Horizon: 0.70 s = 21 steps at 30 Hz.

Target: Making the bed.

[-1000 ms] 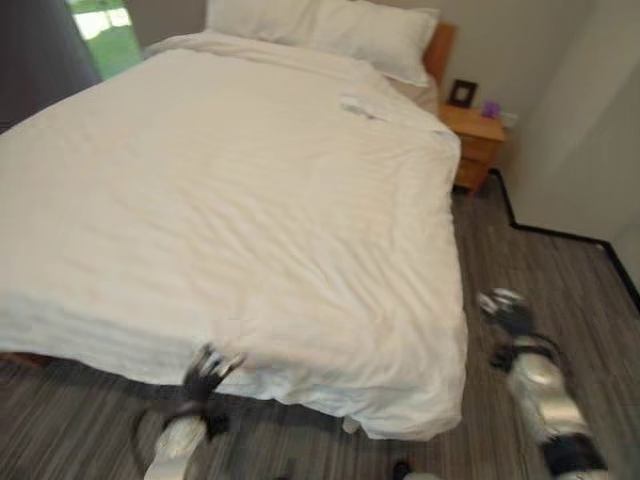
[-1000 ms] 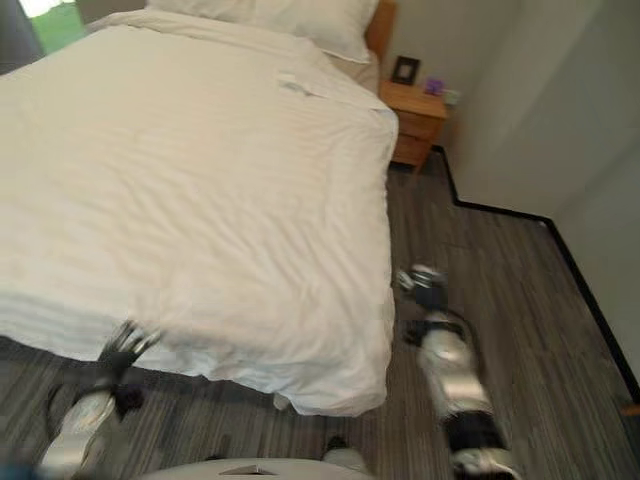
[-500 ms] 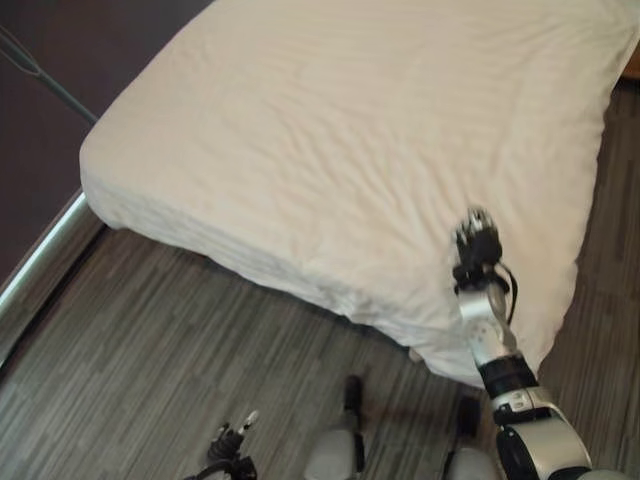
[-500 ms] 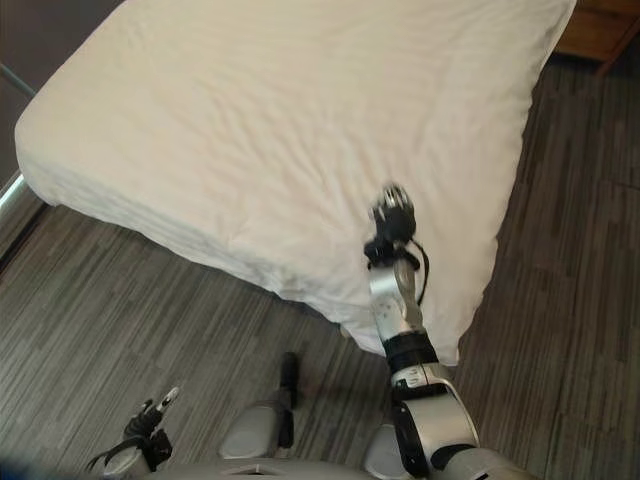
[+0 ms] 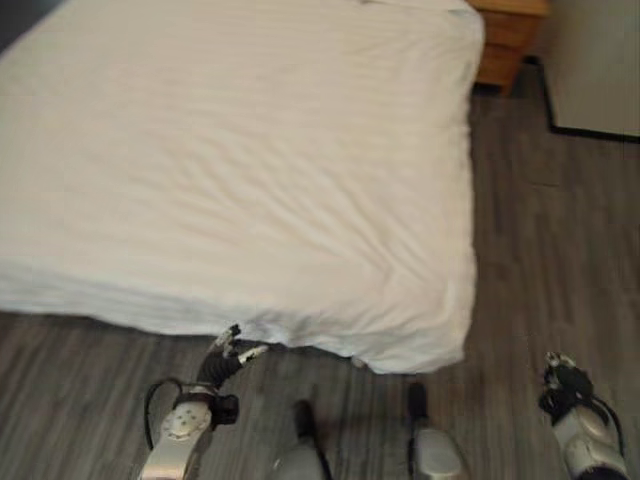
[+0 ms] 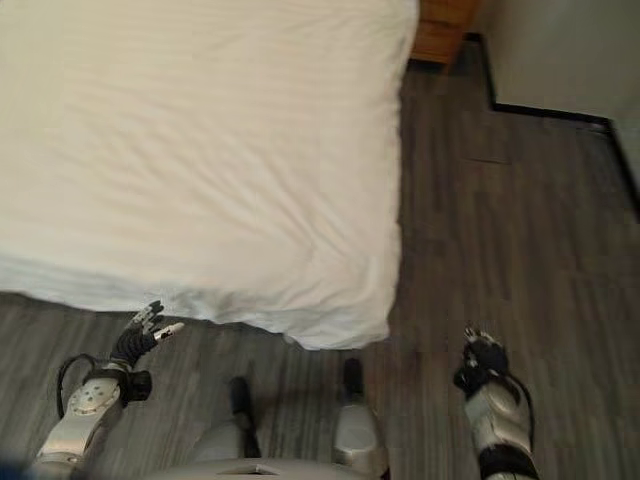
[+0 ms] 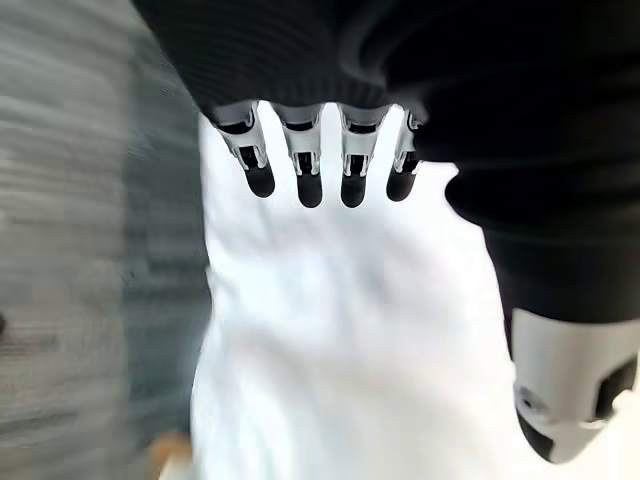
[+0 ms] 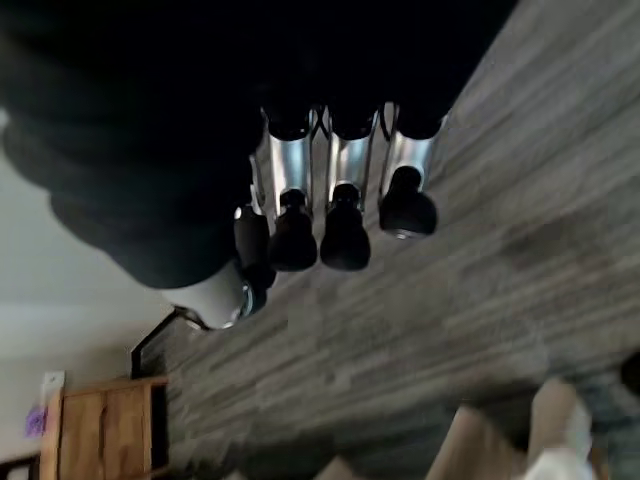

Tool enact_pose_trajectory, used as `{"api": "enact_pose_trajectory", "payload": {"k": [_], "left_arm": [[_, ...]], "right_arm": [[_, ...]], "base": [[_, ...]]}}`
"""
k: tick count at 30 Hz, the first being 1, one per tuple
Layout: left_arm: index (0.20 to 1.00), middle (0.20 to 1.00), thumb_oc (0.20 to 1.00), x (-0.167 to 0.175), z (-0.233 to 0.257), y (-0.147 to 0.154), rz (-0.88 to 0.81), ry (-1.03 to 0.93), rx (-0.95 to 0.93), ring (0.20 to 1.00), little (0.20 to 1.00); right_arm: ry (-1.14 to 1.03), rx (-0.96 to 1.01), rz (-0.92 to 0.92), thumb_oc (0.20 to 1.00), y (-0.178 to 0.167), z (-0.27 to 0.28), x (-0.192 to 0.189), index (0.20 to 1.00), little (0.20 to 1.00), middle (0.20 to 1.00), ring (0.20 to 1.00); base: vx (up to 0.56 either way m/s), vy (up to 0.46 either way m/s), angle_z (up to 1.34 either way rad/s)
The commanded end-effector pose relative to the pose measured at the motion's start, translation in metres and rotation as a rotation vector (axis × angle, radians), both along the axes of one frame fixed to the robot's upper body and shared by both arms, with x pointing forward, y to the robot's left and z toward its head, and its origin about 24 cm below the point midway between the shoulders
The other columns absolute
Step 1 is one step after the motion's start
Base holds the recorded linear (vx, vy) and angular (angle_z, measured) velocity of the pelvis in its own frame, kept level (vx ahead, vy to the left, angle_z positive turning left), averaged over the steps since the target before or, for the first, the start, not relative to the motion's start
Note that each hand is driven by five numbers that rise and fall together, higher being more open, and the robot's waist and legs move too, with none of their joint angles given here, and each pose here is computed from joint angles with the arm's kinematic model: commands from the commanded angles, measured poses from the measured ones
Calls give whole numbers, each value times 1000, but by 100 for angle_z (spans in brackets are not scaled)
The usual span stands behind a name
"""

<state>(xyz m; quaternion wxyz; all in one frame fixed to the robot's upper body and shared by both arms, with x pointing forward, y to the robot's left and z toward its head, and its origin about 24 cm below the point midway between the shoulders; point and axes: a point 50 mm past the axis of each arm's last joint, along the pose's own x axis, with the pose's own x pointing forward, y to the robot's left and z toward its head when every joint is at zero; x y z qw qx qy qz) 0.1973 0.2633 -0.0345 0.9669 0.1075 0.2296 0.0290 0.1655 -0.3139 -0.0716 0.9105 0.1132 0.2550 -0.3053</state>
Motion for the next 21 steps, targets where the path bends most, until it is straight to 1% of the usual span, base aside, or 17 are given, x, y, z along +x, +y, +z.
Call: {"api": "enact_pose_trajectory", "payload": {"k": [1, 2, 3, 5, 6, 7, 9, 10, 11, 13, 15, 16, 17, 18, 19, 20, 21], "left_arm": [[1000, 1000, 1000, -12, -20, -31, -131, 92, -98, 1000, 1000], [1000, 1000, 1000, -18, -24, -37, -170, 119, -113, 1000, 1000], [1000, 1000, 1000, -18, -24, -37, -170, 120, -113, 1000, 1000], [1000, 1000, 1000, -41, -37, -57, -247, 203, -204, 1000, 1000], [1000, 1000, 1000, -50, -55, -67, -273, 295, -247, 1000, 1000], [1000, 1000, 1000, -51, -64, -77, -264, 321, -265, 1000, 1000], [1000, 1000, 1000, -39, -67, -104, -298, 331, -373, 1000, 1000], [1000, 1000, 1000, -36, -67, -113, -369, 336, -370, 1000, 1000], [1000, 1000, 1000, -35, -63, -127, -481, 338, -373, 1000, 1000], [1000, 1000, 1000, -20, -44, -137, -521, 218, -426, 1000, 1000], [1000, 1000, 1000, 5, -14, -153, -568, 71, -511, 1000, 1000], [1000, 1000, 1000, 18, 5, -155, -550, -21, -566, 1000, 1000], [1000, 1000, 1000, 32, 23, -151, -502, -123, -603, 1000, 1000], [1000, 1000, 1000, 42, 46, -150, -490, -235, -608, 1000, 1000], [1000, 1000, 1000, 51, 60, -141, -436, -328, -576, 1000, 1000], [1000, 1000, 1000, 55, 65, -135, -390, -362, -555, 1000, 1000], [1000, 1000, 1000, 64, 126, -164, -470, -596, -609, 1000, 1000]], "right_arm": [[-239, -15, 128, 1000, 21, 39, 46, 1000, 1000, 1000, 1000], [-273, -50, 174, 1000, 24, 50, 51, 1000, 1000, 1000, 1000], [-272, -50, 173, 1000, 24, 49, 50, 1000, 1000, 1000, 1000], [-326, -139, 281, 1000, 32, 69, 49, 1000, 1000, 1000, 1000], [-351, -152, 343, 1000, 42, 75, 49, 1000, 1000, 1000, 1000], [-355, -196, 388, 1000, 45, 79, 48, 1000, 1000, 1000, 1000], [-352, -241, 504, 1000, 61, 82, 55, 1000, 1000, 1000, 1000], [-329, -307, 568, 1000, 64, 85, 61, 1000, 1000, 1000, 1000], [-303, -340, 613, 1000, 66, 84, 62, 1000, 1000, 1000, 1000], [-300, -337, 649, 1000, 73, 80, 57, 1000, 1000, 1000, 1000], [-247, -394, 640, 1000, 65, 75, 54, 1000, 1000, 1000, 1000], [-248, -420, 627, 1000, 62, 78, 56, 1000, 1000, 1000, 1000], [-243, -455, 623, 1000, 60, 80, 59, 1000, 1000, 1000, 1000], [-231, -491, 615, 1000, 55, 83, 59, 1000, 1000, 1000, 1000], [-237, -510, 605, 1000, 52, 87, 58, 1000, 1000, 1000, 1000], [-249, -519, 604, 1000, 51, 90, 58, 1000, 1000, 1000, 1000], [-235, -536, 592, 1000, 48, 91, 58, 1000, 1000, 1000, 1000]], "base": [[-276, 35, -108], [-273, 36, -155], [-153, 14, -181], [-160, 3, -126], [-139, -61, -44], [-74, -100, -93], [-82, -115, -147], [-107, -157, -131], [-90, -219, -140], [-9, -280, -158], [52, -306, -87], [-39, -253, -68], [-25, -233, -113], [-25, -237, -145], [61, -200, -158], [95, -196, -155], [67, -164, -180]]}}
